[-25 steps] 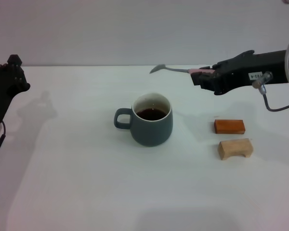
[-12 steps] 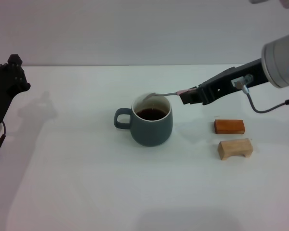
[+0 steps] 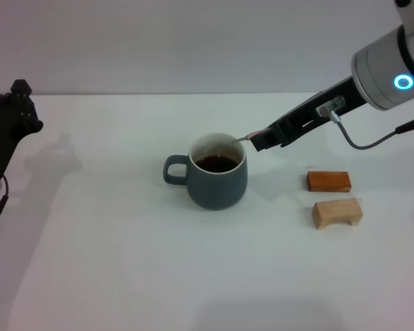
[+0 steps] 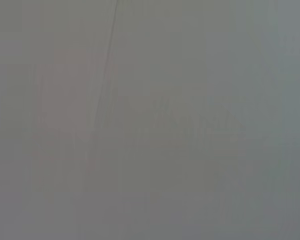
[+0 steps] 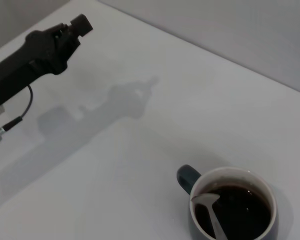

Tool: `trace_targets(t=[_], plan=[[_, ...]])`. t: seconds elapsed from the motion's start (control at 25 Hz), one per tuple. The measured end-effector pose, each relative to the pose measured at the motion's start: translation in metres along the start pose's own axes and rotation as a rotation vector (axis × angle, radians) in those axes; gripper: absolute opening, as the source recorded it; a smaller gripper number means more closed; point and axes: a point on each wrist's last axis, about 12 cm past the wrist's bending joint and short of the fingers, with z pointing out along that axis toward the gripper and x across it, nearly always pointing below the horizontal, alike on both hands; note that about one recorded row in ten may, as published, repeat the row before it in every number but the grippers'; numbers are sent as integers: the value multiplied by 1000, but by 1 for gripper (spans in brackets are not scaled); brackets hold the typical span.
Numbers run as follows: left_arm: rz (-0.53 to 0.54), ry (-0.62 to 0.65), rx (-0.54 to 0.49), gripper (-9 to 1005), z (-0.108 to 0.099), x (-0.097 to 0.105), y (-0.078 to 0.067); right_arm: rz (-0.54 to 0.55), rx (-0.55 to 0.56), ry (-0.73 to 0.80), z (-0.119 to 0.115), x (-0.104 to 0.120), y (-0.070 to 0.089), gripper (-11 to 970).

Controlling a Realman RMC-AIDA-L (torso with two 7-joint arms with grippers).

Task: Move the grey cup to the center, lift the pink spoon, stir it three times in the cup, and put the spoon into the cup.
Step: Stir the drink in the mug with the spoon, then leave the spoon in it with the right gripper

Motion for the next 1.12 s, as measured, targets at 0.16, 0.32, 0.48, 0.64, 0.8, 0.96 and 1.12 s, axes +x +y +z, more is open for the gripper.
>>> trace_targets(t=[0.16, 0.32, 0.48, 0.64, 0.8, 0.96, 1.12], plan=[[-2, -1, -3, -2, -2, 0, 1, 0, 6, 30, 4, -5, -2, 146], [-3, -6, -4, -2, -4, 0, 2, -9, 32, 57, 6, -11, -5, 146], [-5, -12, -5, -2, -6, 0, 2, -4, 33, 75, 9, -12, -6, 146], [-6, -13, -4, -2, -7, 1, 2, 5, 29, 111, 16, -14, -8, 145], [-6, -10, 1, -2, -7, 1, 1, -9, 47, 170, 27, -23, -9, 147], [-21, -10, 2, -2, -7, 1, 1, -36, 49, 190, 33, -29, -7, 147], [-28, -10, 5, -2, -7, 1, 1, -61, 39, 218, 42, -33, -5, 146]])
